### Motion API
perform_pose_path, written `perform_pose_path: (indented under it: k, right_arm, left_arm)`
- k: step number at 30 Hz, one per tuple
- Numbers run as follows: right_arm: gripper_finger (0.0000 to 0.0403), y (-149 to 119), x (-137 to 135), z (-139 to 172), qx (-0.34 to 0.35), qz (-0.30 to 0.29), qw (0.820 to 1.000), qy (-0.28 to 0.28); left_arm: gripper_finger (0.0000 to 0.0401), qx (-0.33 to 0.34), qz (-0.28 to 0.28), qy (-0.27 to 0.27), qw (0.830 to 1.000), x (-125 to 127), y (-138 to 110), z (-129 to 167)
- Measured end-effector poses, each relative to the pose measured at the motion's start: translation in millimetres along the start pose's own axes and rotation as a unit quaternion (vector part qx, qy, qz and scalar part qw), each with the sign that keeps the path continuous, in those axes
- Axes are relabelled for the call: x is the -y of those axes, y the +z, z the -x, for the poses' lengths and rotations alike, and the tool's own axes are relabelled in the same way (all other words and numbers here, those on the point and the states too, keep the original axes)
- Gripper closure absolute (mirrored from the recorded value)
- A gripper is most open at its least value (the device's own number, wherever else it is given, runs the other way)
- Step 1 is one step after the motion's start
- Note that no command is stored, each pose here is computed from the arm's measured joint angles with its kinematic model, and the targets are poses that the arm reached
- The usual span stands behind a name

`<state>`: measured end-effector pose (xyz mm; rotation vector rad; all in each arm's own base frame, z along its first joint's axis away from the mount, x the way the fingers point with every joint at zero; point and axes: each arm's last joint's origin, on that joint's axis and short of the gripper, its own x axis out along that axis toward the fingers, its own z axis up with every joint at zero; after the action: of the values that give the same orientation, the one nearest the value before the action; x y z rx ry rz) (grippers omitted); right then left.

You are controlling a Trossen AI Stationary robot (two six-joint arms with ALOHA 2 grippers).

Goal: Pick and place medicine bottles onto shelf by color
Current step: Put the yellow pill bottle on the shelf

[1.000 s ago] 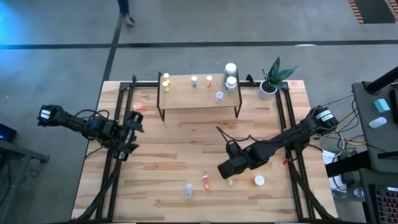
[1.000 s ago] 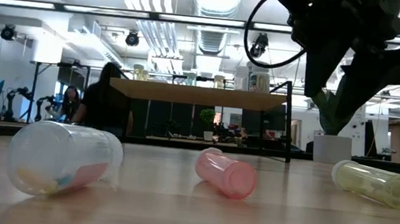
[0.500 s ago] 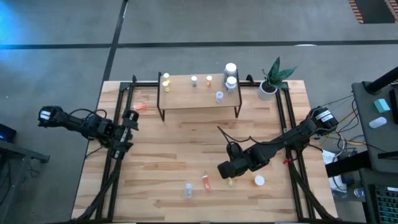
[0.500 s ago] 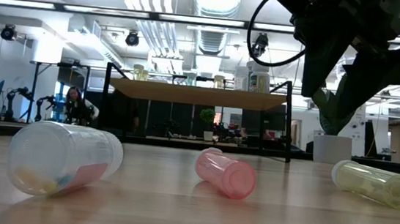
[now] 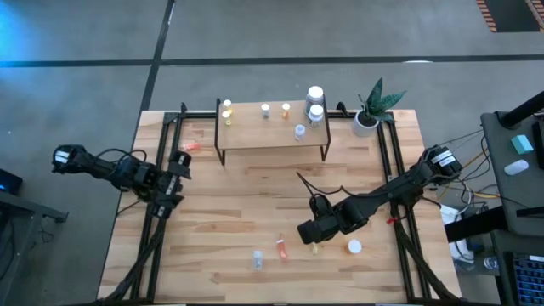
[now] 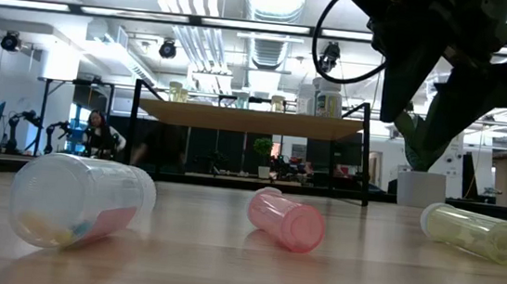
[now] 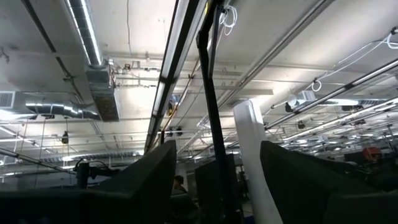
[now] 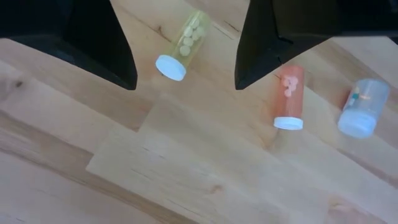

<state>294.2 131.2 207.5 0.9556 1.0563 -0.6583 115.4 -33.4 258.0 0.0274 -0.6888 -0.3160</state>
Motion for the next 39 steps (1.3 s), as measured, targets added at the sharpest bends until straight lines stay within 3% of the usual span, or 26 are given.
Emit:
perform_pose_path:
  k: [11, 28, 39]
  right_arm:
    - [0.0071, -11, 2, -35, -0.049, -0.039, 0.996, -0.057]
    - [0.0078, -37, -12, -64, -0.081, -0.037, 0.992, -0.086]
    - [0.0079, -37, -11, -65, -0.071, -0.035, 0.993, -0.092]
  left_arm:
    - [0.0184, -0.008, 0.002, -0.001, 1.000, 0, -3, -1]
    - [0.0184, -0.011, 0.002, -0.001, 1.000, 0, -4, -1]
    - [0.0184, -0.013, 0.003, -0.001, 1.000, 0, -4, -1]
